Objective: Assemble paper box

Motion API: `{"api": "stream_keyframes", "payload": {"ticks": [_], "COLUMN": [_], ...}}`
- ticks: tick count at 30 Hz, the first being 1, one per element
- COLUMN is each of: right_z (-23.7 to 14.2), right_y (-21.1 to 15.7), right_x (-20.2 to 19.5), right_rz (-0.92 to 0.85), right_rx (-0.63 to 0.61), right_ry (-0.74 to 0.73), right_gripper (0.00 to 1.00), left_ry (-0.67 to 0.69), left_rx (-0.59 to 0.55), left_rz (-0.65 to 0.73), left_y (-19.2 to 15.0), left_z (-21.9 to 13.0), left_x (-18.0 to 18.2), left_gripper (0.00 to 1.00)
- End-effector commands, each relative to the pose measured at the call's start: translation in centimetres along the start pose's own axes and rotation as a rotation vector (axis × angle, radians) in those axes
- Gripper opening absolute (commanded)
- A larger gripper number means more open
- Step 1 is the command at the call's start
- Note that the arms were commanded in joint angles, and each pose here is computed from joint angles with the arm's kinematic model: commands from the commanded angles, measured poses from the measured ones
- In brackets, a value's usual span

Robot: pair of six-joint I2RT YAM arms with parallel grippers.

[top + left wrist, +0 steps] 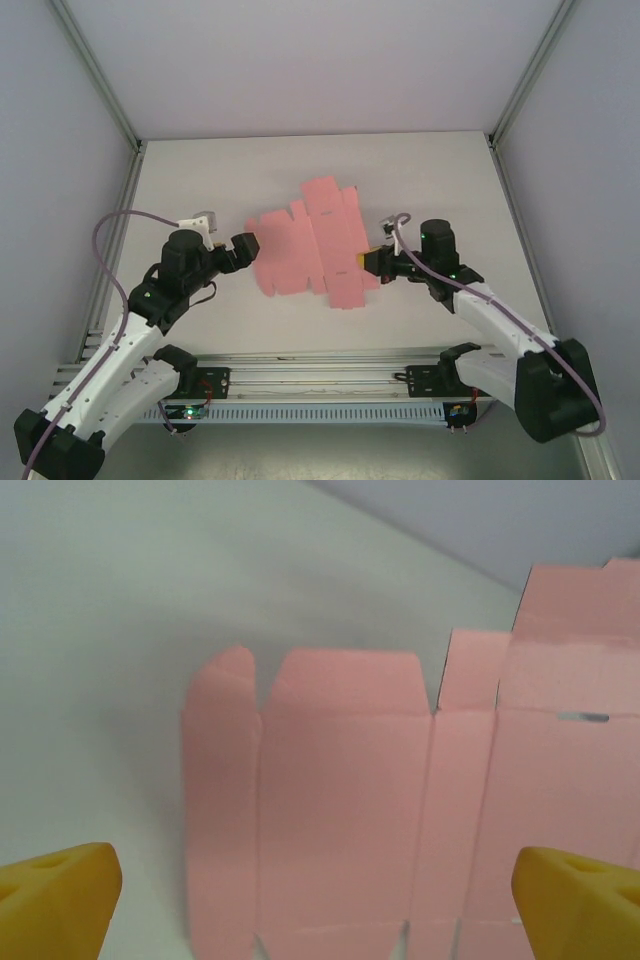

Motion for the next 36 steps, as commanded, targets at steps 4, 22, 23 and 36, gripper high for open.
{"api": "stream_keyframes", "payload": {"ticks": [4,22,23,36], "right_z": [2.4,8.3,8.4,8.6], "right_y": [1.0,3.5,3.6,2.8], "right_x": [-1.5,-1.5,-1.3,0.2], "right_rz": [-0.063,-0.730,-0.764,-1.029], "right_rx": [0.074,0.272,0.261,0.174], "right_ry": [-0.165,-0.808,-0.826,-0.793], "right_gripper": [0.00,0.00,0.00,0.00], "left_ry": [0.199,0.156,0.152,0.129], "left_rx": [0.075,0.123,0.127,0.125], "left_rz": [0.017,0.025,0.026,0.016], "left_y": [-1.8,-1.9,-1.9,-1.1], "left_z": [-0.5,0.8,0.9,1.8], "left_x": [2.2,1.8,1.8,1.3], "left_gripper": [1.00,1.00,1.00,1.00]}}
Point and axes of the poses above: each hand's point on the last joint's axis, 136 mm out from that joint toward the fingers, its own z axis out along the fingers, its own x axis along the line the jaws close on, y = z × x, the point moved 8 cm from there along -z, back along the fingers, and after that the axes turned 14 degrees about z, right-handed, at the moved point
